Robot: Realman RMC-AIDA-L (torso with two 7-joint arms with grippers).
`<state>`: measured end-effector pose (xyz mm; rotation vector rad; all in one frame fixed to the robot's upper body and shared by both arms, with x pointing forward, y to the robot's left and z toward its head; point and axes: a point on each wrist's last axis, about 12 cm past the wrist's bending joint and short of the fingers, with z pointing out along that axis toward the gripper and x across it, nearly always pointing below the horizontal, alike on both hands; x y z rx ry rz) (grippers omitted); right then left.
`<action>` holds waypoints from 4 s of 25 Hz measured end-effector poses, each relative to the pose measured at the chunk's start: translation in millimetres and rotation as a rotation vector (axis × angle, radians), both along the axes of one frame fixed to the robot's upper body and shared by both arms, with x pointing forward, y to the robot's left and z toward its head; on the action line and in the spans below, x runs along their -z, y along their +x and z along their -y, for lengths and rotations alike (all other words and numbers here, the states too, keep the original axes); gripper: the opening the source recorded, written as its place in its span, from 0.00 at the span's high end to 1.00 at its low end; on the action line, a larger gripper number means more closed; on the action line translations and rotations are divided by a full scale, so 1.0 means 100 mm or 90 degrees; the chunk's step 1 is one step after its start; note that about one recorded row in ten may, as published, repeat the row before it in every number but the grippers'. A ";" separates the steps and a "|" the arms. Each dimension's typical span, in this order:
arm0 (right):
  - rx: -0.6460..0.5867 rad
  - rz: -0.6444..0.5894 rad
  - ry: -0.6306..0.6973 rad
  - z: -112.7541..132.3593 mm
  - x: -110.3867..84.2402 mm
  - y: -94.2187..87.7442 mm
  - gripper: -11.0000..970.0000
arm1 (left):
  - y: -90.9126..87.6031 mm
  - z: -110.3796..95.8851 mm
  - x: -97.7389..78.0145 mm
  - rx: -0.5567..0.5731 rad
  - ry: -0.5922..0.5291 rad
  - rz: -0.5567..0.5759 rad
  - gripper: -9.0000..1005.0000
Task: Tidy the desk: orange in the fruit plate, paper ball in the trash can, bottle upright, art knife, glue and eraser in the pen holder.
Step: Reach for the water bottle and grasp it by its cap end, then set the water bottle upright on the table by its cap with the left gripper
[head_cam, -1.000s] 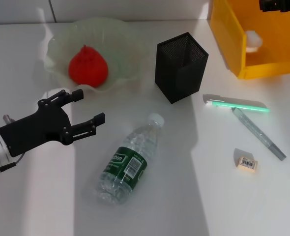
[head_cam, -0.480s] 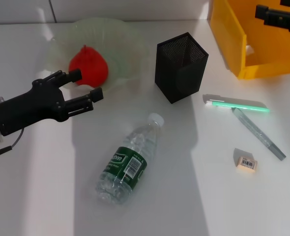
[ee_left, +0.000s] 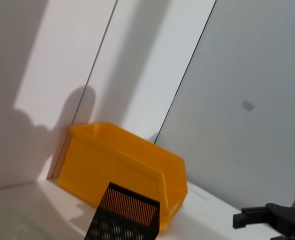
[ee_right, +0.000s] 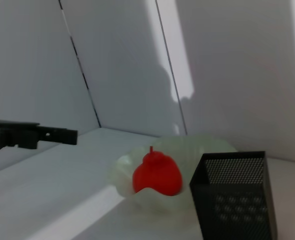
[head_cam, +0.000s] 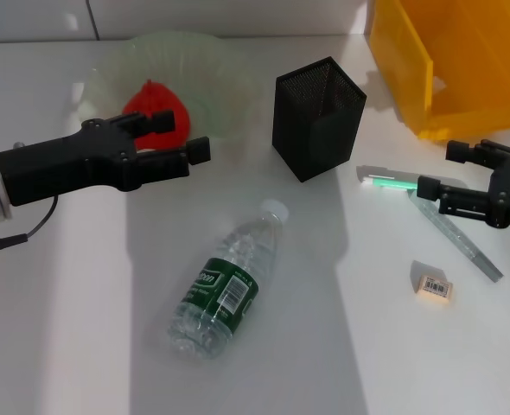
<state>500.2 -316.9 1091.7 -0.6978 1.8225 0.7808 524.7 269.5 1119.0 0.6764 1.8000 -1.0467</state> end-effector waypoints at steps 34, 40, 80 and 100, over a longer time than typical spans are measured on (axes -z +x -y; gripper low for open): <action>-0.078 -0.010 -0.098 0.03 0.21 -0.18 0.16 | 0.23 1.56 -0.31 0.004 0.447 -0.142 0.14; -0.080 -0.007 -0.096 0.02 0.20 -0.16 0.16 | 0.31 1.61 -0.13 0.007 0.472 -0.150 0.14; -0.077 -0.017 -0.094 0.01 0.21 -0.13 0.16 | 0.23 1.36 -0.23 0.033 0.487 -0.069 0.55; -0.077 -0.027 -0.083 -0.01 0.17 -0.09 0.16 | -0.07 0.16 -0.62 -0.093 0.297 -0.003 0.54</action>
